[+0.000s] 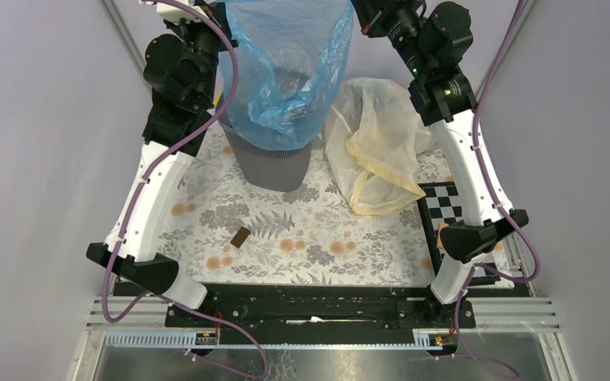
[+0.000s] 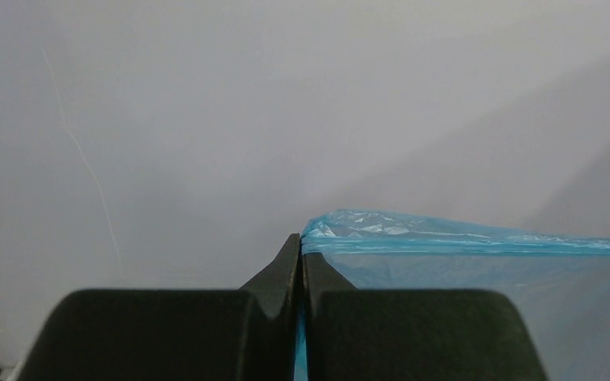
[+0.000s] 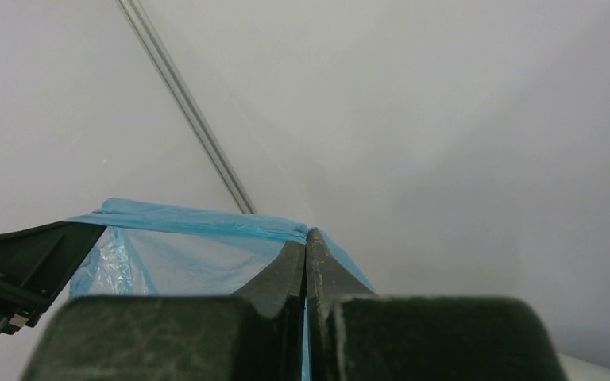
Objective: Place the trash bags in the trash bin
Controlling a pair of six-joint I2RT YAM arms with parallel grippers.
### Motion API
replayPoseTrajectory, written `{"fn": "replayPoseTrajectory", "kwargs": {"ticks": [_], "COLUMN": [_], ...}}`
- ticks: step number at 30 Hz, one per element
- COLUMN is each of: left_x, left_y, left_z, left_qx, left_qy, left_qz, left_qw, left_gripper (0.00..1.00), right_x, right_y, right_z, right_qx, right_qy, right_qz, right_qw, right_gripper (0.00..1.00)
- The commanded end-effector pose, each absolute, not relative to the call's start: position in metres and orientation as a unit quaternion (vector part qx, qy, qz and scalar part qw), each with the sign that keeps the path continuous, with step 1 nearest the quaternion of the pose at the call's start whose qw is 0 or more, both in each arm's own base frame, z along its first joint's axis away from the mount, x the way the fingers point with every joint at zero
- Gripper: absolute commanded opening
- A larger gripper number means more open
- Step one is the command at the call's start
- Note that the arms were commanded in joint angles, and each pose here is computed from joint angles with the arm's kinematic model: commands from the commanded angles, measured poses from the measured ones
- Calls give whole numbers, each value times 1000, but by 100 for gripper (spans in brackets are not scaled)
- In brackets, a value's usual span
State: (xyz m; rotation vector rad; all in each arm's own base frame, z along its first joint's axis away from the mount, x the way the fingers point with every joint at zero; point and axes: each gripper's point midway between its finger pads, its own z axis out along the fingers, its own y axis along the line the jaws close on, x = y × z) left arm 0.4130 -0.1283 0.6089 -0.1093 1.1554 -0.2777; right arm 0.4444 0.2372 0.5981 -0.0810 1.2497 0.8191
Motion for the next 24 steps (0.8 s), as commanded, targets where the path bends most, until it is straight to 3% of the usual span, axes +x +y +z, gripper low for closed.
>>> {"fn": "replayPoseTrajectory", "kwargs": {"ticks": [1, 4, 6, 8, 13, 19, 24], "left_x": [404, 413, 415, 413, 399, 392, 393], "left_y": [-115, -110, -108, -108, -120, -127, -127], "left_z": [625, 620, 622, 624, 629, 629, 628], "left_qx": [-70, -72, -75, -72, -49, -41, -43], "left_qy": [529, 534, 534, 532, 518, 512, 513], "left_qz": [-169, -178, -190, -204, -252, -282, -281], "left_qw": [829, 823, 821, 819, 816, 810, 810], "left_gripper": [0, 0, 0, 0, 0, 0, 0], "right_x": [445, 446, 441, 431, 400, 376, 350], "right_y": [230, 233, 236, 237, 241, 243, 232], "right_z": [606, 599, 605, 614, 626, 594, 556], "right_qx": [-33, -42, -51, -65, -104, -121, -122], "right_qy": [553, 559, 553, 546, 541, 575, 607], "right_qz": [373, 375, 382, 390, 412, 418, 408], "right_qw": [744, 738, 739, 739, 726, 693, 671], "right_gripper": [0, 4, 31, 48, 63, 99, 100]}}
